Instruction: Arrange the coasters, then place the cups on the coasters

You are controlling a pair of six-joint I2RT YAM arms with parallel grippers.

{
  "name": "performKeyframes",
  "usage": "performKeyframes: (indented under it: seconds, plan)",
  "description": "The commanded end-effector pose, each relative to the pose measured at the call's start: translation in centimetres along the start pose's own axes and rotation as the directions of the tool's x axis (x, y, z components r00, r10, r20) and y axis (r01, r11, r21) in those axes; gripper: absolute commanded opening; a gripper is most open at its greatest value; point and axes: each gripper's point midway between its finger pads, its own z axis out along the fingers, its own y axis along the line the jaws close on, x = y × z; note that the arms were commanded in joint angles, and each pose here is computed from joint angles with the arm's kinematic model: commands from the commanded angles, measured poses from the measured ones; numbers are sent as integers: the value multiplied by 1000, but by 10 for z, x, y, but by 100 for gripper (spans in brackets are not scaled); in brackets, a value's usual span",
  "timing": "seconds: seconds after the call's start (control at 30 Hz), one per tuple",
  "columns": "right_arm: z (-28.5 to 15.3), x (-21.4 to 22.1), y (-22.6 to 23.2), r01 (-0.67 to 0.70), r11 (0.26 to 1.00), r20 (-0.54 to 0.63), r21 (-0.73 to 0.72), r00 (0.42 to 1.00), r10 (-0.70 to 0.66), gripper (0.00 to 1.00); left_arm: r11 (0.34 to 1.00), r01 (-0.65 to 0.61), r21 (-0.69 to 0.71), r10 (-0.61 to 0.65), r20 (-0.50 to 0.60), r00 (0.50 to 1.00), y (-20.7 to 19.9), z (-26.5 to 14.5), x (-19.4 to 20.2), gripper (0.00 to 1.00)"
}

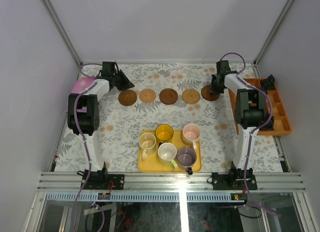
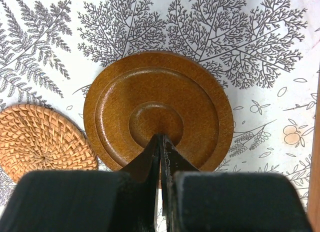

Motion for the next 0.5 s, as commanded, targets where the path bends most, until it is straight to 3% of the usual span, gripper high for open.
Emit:
performKeyframes:
  seconds: [0.0,0.47]
  plan:
    - [-7,29,-23,-5,995,-91,100,996,14,0,997,-42,62,40,36,999,-17,2,-14,7]
    - [-19,47,-34,-12,989,-119,149,992,30,0,998,-40,57,38,32,999,-15,3,-13,7]
